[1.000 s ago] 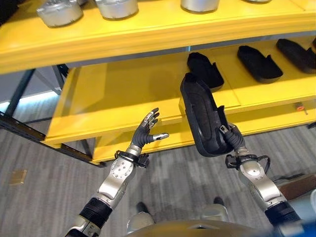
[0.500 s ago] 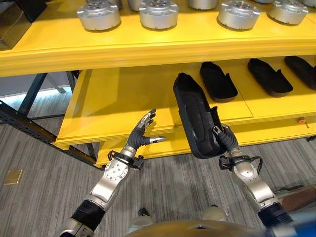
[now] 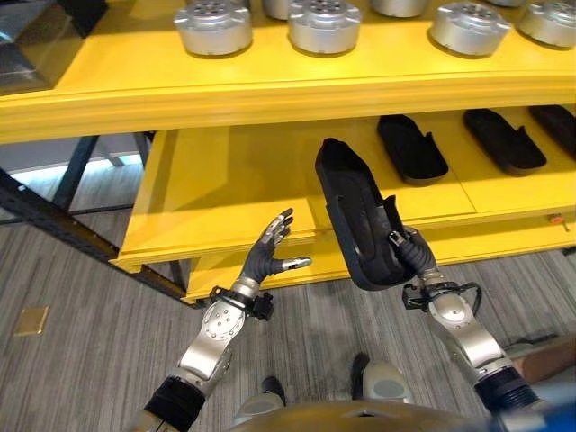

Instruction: Move parts from the plastic box to the shelf.

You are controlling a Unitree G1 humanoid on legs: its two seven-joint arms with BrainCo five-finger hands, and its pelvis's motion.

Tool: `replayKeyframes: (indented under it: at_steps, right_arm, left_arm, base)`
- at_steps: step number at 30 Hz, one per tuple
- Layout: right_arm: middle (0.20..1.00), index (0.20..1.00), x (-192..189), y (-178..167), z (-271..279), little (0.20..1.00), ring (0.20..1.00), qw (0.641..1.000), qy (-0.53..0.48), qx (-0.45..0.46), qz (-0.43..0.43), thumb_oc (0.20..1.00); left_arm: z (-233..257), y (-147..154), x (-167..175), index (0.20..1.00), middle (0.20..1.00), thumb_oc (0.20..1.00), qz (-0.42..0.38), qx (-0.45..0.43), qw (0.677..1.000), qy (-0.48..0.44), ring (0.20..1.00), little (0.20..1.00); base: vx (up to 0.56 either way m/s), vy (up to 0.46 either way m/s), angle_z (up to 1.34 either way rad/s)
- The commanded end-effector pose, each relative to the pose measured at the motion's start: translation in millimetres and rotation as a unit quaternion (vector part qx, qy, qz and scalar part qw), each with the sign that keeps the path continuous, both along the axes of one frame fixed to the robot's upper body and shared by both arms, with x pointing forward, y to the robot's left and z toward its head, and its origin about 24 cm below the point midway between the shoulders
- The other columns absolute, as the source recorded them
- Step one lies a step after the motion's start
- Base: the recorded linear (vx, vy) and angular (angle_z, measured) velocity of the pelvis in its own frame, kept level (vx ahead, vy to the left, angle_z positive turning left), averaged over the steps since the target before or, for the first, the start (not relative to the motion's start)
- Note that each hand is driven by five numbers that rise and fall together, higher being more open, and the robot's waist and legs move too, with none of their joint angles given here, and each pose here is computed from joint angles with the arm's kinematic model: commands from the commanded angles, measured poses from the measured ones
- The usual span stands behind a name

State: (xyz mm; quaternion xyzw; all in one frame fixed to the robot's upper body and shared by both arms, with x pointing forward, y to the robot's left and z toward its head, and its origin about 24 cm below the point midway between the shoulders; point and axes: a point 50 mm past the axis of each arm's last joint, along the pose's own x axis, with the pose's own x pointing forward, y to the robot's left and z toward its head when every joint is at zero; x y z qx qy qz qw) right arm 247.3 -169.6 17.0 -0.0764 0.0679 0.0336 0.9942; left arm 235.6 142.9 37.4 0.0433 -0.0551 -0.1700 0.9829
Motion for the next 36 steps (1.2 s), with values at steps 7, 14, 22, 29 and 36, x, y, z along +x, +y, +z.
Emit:
replayKeyframes:
  at_steps: [7, 14, 22, 29, 36]
  right_arm:
    - [0.200, 0.200, 19.6, 18.8, 46.4, 0.200, 0.200, 0.991, -0.128, 0.005, 0.027, 0.200]
    - [0.200, 0.200, 19.9, 12.0, 44.1, 0.200, 0.200, 0.992, -0.122, 0.002, 0.024, 0.200]
    - [0.200, 0.200, 21.1, 11.7, 43.2, 0.200, 0.200, 0.992, -0.118, -0.008, 0.034, 0.200]
    - [0.200, 0.200, 17.2, 3.6, 32.4, 0.200, 0.200, 0.997, -0.081, 0.003, 0.009, 0.200]
    - [0.200, 0.200, 14.8, 4.4, 23.0, 0.200, 0.200, 0.998, -0.060, 0.011, -0.019, 0.200]
  left_arm:
    - [15.2, -13.2, -1.0, 1.000, 1.000, 1.000, -0.013, -0.026, 0.999, -0.044, 1.000, 1.000]
    - [18.4, -17.1, -1.0, 1.000, 1.000, 1.000, -0.007, -0.029, 0.998, -0.061, 1.000, 1.000]
    - [24.6, -11.7, 3.3, 1.000, 1.000, 1.000, 0.021, -0.036, 0.996, -0.078, 1.000, 1.000]
    - [21.4, -6.6, 4.6, 1.000, 1.000, 1.000, 0.012, -0.041, 0.997, -0.063, 1.000, 1.000]
    - [18.6, -7.3, 1.2, 1.000, 1.000, 1.000, 0.007, -0.045, 0.998, -0.052, 1.000, 1.000]
  base:
    - [0.19, -0.130, 0.06]
    - [0.16, -0.140, -0.02]
    - [0.08, 0.014, -0.06]
    - [0.09, 0.193, -0.12]
    - [0.06, 0.110, 0.10]
